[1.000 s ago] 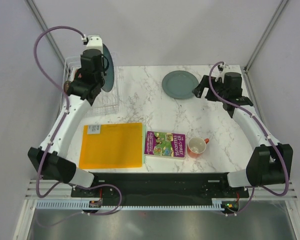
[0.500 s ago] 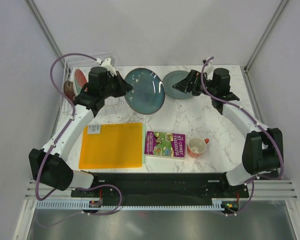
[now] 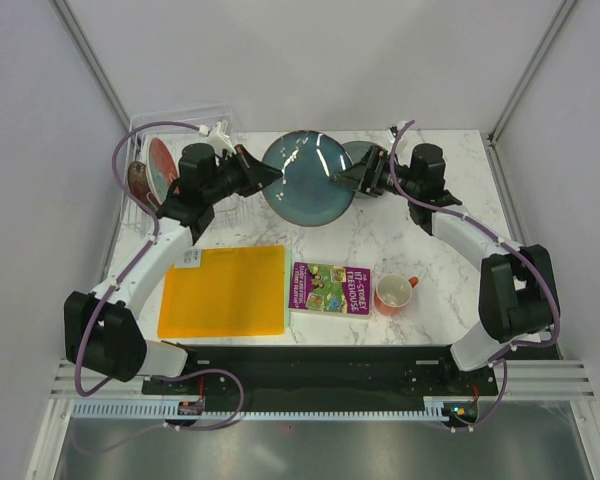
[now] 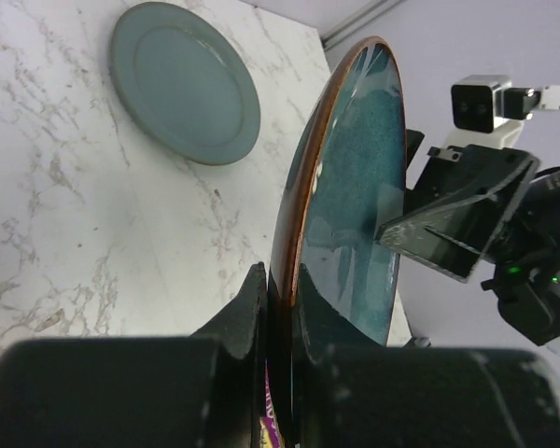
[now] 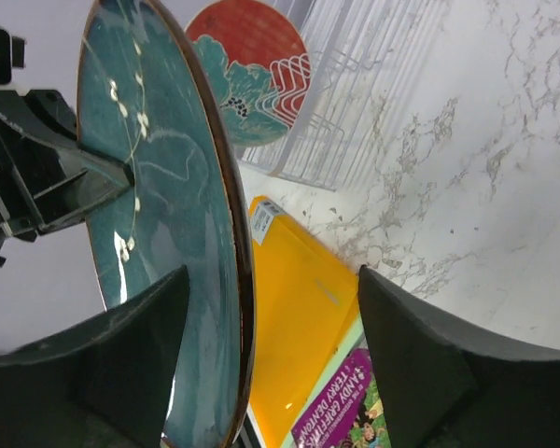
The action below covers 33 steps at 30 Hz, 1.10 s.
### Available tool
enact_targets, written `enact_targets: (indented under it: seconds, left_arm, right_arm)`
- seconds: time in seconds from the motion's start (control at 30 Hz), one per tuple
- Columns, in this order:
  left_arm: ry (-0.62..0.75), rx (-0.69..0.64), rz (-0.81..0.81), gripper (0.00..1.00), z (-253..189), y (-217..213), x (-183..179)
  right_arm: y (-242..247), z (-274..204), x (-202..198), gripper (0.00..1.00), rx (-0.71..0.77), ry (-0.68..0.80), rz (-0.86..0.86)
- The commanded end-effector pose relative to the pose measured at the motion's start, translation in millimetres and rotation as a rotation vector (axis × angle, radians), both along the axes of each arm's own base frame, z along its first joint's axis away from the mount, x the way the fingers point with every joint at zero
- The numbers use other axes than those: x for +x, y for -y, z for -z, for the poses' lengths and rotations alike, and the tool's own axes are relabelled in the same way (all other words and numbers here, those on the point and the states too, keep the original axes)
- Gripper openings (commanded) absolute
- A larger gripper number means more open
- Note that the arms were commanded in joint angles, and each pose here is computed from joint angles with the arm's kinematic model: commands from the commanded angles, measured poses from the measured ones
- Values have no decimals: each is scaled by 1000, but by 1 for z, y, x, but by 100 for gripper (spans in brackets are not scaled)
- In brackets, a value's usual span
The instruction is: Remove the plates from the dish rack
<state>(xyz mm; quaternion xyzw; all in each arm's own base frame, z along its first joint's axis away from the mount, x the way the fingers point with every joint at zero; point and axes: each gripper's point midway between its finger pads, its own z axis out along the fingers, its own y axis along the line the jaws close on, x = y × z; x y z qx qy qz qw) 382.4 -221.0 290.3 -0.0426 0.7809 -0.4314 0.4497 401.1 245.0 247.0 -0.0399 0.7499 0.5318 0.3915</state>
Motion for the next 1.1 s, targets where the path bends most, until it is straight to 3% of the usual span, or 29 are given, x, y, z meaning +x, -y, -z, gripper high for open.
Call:
enact_targets:
  seconds: [0.0, 0.07, 0.1, 0.2, 0.23, 0.27, 0.3, 0.37, 0.63, 1.07]
  left_arm:
    - [222, -216, 81, 2, -91, 13, -15]
    - [220, -223, 79, 2, -87, 13, -13]
    - [222, -222, 80, 2, -87, 14, -13]
    - [229, -195, 82, 2, -81, 14, -10]
    - [236, -151, 83, 6, -74, 12, -9]
    - [239, -124, 84, 36, -70, 11, -9]
    - [246, -96, 77, 56, -69, 9, -9]
    - [202, 8, 7, 71, -47, -4, -3]
    - [237, 346, -336, 82, -22, -86, -3]
    - [294, 584, -569, 86, -10, -159, -44]
  right_arm:
    - [-13, -22, -11, 55, 76, 66, -75]
    - [-13, -27, -14, 24, 96, 81, -95]
    - [-14, -27, -15, 0, 99, 78, -95]
    - [-10, -28, -12, 0, 81, 93, -67]
    - [-6, -28, -4, 0, 60, 105, -23]
    - [-1, -27, -1, 0, 26, 83, 8]
    - [6, -26, 7, 0, -26, 117, 45]
    - [22, -30, 22, 0, -95, 116, 142]
    - [97, -16, 100, 0, -144, 58, 357]
    - [128, 62, 195, 0, -134, -56, 390]
